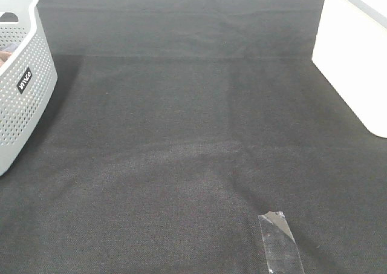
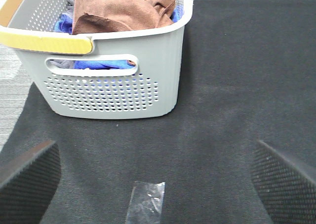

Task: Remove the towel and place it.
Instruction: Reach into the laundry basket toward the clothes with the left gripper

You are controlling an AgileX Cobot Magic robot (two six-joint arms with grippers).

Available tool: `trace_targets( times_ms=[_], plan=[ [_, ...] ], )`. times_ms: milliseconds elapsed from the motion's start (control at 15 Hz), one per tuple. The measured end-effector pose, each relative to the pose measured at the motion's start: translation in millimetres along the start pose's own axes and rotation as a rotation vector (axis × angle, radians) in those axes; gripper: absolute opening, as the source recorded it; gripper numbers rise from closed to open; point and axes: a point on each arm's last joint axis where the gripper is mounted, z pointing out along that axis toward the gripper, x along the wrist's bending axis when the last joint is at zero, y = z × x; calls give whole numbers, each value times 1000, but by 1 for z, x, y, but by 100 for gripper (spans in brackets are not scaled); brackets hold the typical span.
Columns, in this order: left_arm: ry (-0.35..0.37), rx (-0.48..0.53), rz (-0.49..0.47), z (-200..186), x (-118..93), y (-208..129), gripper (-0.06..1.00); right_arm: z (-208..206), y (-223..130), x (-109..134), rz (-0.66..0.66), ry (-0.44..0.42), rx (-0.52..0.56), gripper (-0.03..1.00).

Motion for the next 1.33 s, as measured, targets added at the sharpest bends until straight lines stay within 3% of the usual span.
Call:
trace_targets(
  times_ms=[1333],
  plan=[
    [-20,0,-7,0,-2,0,99,0,0,0,0,0,0,61]
  ],
)
